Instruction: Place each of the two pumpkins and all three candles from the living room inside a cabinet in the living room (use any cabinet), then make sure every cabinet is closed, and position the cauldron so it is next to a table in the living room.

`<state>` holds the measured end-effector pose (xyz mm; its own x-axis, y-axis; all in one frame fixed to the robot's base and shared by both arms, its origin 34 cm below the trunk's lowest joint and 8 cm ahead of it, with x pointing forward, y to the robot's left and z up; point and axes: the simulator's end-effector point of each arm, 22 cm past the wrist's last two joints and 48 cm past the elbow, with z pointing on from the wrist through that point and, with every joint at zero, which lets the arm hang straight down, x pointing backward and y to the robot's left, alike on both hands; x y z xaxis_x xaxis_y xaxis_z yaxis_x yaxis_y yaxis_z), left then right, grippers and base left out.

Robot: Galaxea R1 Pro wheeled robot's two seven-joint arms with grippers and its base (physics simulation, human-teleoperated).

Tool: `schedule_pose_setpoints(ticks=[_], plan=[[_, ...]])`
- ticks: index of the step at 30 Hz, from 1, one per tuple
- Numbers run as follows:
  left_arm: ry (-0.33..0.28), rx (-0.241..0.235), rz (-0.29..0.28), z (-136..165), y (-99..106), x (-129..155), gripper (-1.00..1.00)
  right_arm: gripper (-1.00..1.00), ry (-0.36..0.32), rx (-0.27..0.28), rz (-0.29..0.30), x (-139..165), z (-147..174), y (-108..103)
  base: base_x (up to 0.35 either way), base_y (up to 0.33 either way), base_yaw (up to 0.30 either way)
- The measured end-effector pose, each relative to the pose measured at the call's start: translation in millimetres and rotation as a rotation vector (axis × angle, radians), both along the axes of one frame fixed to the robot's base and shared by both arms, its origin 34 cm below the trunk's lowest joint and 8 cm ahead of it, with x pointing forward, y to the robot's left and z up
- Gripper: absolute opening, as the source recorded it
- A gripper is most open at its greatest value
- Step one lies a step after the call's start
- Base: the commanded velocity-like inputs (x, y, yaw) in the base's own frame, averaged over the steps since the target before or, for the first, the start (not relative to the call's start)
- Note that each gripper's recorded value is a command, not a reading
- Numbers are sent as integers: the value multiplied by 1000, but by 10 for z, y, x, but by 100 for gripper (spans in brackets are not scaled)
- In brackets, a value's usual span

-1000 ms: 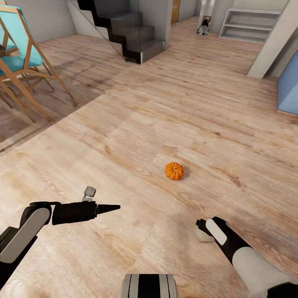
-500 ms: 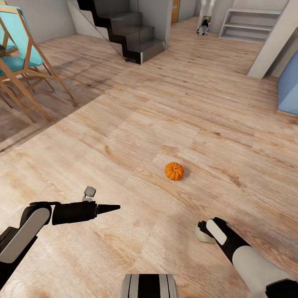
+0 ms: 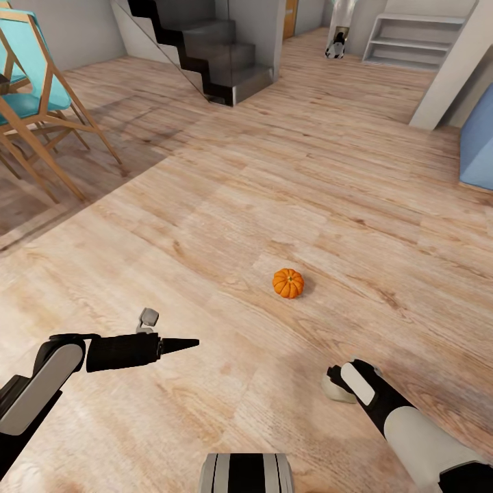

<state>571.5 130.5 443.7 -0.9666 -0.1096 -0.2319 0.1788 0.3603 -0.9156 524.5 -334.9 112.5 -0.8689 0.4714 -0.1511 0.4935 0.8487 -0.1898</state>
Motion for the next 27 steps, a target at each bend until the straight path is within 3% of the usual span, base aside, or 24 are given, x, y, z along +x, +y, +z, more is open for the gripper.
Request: schedule_pose_setpoints(ticks=[14, 15, 27], plan=[[0, 0, 0, 1, -1, 0, 100, 100, 1, -1, -5, -3, 0, 4, 0, 0, 0], [0, 0, 0, 2, -1, 0, 100, -100, 0, 0, -4, -1, 0, 5, 0, 0, 0], [0, 0, 0, 1, -1, 0, 100, -100, 0, -2, -5, -2, 1, 5, 0, 0, 0]])
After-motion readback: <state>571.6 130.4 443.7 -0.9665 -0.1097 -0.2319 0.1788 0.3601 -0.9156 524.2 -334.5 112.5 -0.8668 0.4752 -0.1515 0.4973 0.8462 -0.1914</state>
